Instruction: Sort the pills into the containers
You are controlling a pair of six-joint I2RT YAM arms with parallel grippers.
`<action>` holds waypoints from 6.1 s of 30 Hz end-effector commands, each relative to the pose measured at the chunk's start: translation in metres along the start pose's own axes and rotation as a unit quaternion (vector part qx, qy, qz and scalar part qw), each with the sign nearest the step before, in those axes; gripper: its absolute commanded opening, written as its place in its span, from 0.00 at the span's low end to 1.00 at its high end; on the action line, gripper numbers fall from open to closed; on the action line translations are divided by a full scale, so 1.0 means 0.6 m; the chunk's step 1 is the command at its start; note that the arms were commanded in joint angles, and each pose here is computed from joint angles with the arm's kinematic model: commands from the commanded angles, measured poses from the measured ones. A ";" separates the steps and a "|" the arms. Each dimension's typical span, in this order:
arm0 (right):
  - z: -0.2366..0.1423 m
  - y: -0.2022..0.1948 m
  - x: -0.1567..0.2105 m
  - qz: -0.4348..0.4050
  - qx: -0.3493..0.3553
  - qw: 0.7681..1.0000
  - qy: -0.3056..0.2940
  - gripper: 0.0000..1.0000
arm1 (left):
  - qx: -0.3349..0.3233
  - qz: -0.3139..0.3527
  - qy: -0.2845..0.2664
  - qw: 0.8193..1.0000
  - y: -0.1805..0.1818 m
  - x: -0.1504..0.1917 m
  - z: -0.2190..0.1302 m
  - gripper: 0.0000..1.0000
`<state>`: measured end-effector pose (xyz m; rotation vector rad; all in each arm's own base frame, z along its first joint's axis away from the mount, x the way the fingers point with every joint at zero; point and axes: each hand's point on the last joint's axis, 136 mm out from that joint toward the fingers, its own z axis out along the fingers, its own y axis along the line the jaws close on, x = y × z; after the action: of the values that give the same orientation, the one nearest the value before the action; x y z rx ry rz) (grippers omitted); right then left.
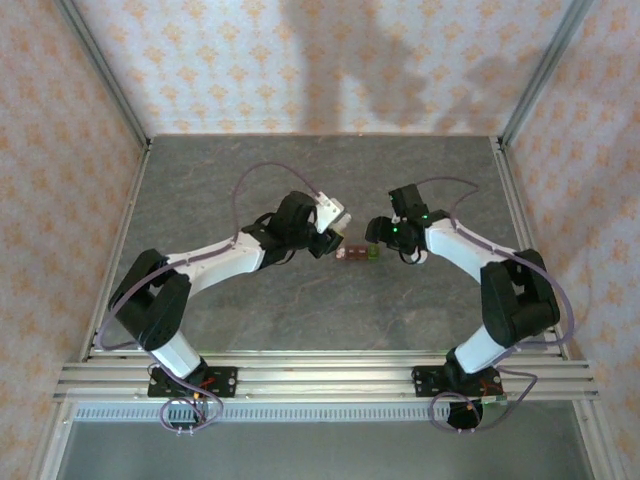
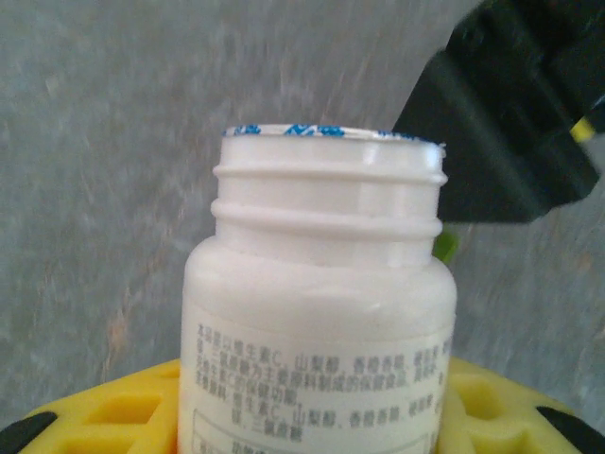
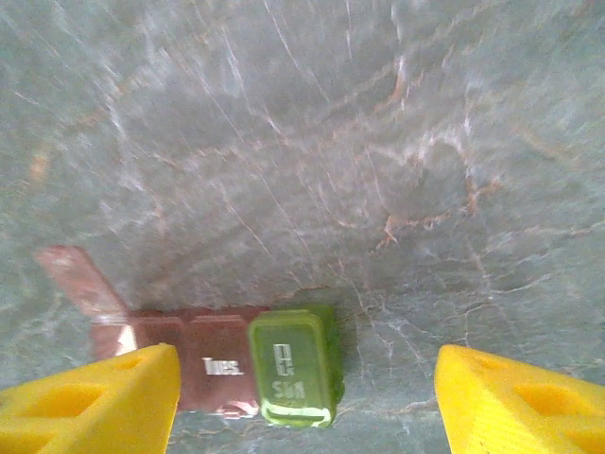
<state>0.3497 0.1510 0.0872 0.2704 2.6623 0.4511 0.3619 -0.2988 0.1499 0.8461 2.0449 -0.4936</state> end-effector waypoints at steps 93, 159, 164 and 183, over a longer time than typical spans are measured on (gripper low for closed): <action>-0.162 0.186 -0.089 -0.116 -0.148 0.977 0.101 0.36 | 0.009 0.086 -0.236 0.968 0.023 -0.069 -0.011 0.00; -0.132 0.250 -0.006 -0.185 -0.212 0.937 0.208 0.33 | 0.071 0.116 -0.227 0.964 0.011 -0.081 0.015 0.00; -0.116 0.232 -0.025 -0.163 -0.165 0.955 0.184 0.35 | 0.055 0.116 -0.226 0.966 0.019 -0.085 0.010 0.00; -0.099 0.245 -0.067 0.001 -0.161 0.981 0.110 0.41 | 0.040 0.100 -0.241 0.965 0.026 -0.082 0.003 0.00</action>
<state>0.3714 0.2582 0.1925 0.0719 2.7974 0.9512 0.3916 -0.3000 0.1388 0.9028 1.6704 -0.5912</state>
